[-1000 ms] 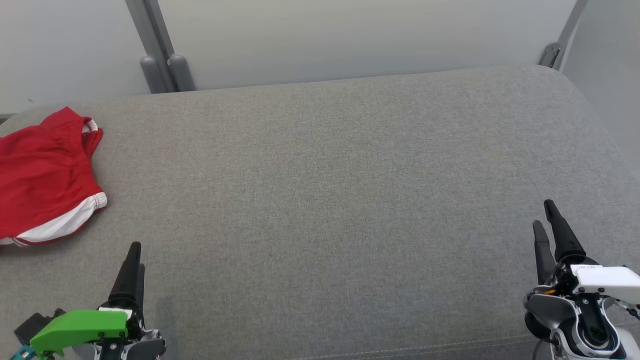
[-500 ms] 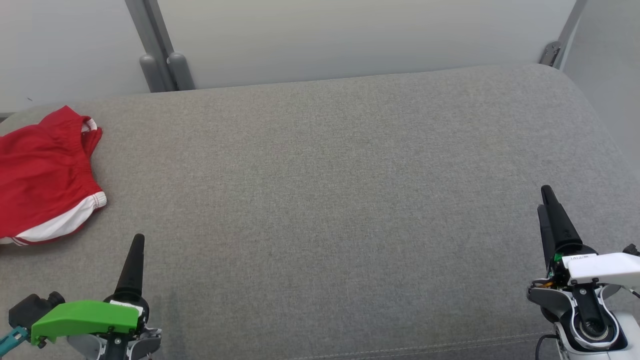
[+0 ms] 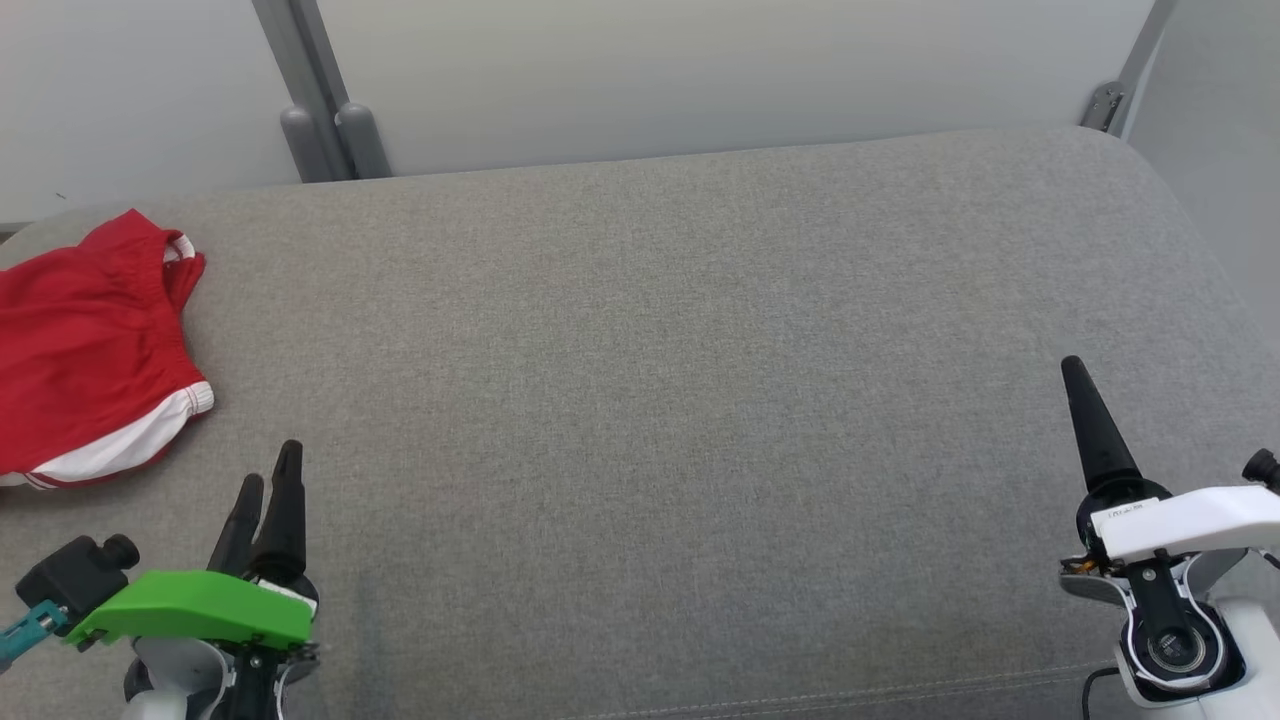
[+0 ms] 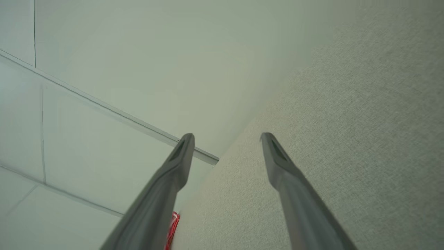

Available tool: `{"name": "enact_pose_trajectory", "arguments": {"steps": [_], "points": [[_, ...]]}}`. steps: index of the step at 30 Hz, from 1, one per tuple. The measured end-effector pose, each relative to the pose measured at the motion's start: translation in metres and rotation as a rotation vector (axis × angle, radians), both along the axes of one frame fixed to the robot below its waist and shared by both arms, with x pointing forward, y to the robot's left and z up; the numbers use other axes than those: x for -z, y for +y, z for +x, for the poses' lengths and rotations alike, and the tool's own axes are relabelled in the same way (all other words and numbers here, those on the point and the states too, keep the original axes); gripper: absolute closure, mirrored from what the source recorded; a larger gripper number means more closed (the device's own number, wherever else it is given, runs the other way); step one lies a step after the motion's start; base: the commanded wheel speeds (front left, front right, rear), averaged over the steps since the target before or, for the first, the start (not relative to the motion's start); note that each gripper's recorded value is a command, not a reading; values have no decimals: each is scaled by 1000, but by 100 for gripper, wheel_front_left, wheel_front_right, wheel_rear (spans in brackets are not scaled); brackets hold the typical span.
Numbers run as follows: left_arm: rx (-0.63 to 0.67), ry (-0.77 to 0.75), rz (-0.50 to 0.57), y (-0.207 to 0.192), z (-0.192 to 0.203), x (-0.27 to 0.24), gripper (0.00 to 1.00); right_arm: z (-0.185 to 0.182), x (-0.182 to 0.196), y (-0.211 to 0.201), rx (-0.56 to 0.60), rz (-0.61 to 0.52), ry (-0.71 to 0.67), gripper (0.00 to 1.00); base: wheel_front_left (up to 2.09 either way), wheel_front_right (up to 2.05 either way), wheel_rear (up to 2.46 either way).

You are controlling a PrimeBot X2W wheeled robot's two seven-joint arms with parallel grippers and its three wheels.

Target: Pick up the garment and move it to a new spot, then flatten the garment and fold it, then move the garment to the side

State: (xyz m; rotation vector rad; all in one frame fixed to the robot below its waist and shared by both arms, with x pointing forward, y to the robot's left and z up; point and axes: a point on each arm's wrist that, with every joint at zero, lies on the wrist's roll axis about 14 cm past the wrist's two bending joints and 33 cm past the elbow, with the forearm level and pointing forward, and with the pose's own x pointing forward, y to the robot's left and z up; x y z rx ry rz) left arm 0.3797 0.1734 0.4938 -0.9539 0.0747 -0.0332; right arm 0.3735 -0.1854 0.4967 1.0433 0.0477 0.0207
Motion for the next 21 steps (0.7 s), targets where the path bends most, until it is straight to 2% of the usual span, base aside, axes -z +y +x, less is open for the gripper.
{"name": "enact_pose_trajectory", "arguments": {"steps": [6, 21], "points": [[13, -19, 114, -5, 1, -4, 0, 4, -9, 3, -31, -165, -33, 0, 0, 0, 0], [14, -75, 311, -12, 2, -15, 0, 7, -22, 16, -51, -415, -92, 0, 0, 0, 0]]}}
